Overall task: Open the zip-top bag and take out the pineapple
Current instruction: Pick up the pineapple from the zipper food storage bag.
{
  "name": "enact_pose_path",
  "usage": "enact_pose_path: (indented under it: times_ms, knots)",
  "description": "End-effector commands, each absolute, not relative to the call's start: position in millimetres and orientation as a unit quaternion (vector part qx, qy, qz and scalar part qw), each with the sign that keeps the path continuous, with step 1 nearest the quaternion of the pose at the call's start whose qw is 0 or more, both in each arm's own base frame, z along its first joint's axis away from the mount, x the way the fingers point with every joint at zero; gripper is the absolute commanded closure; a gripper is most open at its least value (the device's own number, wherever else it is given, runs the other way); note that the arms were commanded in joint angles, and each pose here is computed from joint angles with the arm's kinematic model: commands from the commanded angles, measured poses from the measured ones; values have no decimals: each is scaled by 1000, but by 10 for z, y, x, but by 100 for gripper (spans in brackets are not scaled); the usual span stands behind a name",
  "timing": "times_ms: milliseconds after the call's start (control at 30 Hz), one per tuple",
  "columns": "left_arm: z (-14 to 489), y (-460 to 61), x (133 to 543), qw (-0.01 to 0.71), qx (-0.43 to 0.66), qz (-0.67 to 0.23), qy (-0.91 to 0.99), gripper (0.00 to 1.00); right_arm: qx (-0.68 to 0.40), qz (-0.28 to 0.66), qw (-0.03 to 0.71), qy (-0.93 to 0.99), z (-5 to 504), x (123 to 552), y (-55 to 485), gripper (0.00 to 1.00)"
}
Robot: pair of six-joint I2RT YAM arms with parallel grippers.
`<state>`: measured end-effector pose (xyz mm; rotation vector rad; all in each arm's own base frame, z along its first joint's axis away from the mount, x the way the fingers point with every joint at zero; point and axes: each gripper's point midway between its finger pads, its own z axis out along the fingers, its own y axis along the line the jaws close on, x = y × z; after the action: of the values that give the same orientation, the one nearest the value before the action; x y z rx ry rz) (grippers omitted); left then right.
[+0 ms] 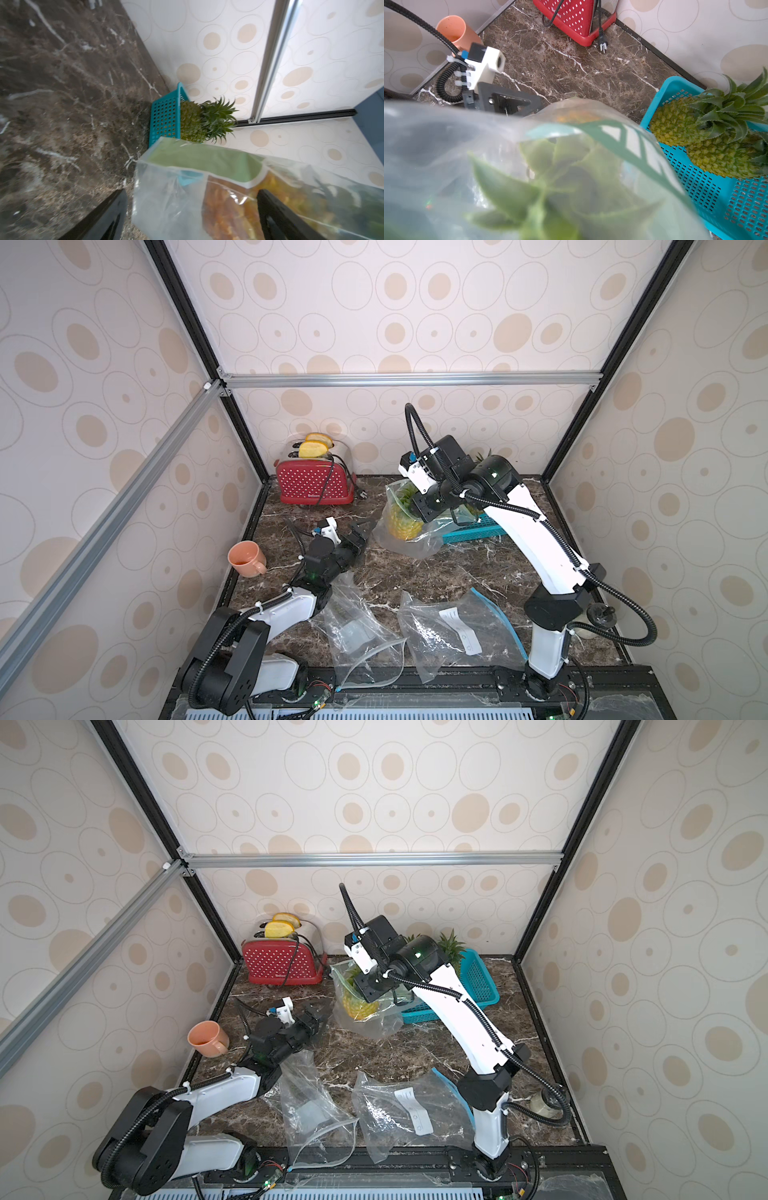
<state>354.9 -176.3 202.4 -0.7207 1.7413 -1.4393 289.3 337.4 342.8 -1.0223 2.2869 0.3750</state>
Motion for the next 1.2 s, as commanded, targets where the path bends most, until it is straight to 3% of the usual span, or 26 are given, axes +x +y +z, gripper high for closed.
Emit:
enact_pose_path:
  times_ms: [0, 233, 967, 1167]
  knots:
    - [2364, -1675, 3550, 428, -263, -583, 638, 1, -384, 163, 340, 843, 3714, 2921, 3417, 100]
    - [2303, -1794, 3593, 402, -258, -613, 629, 1, -383, 185, 350, 834, 3825, 2914, 3489, 100]
    - [1784, -1800, 3507, 361, -286, -586, 667, 1, -380, 196, 378, 821, 4014, 3002, 3525, 100]
    - [1886, -1841, 3593, 369, -278, -594, 658, 1, -381, 206, 375, 820, 4029, 2969, 3540, 100]
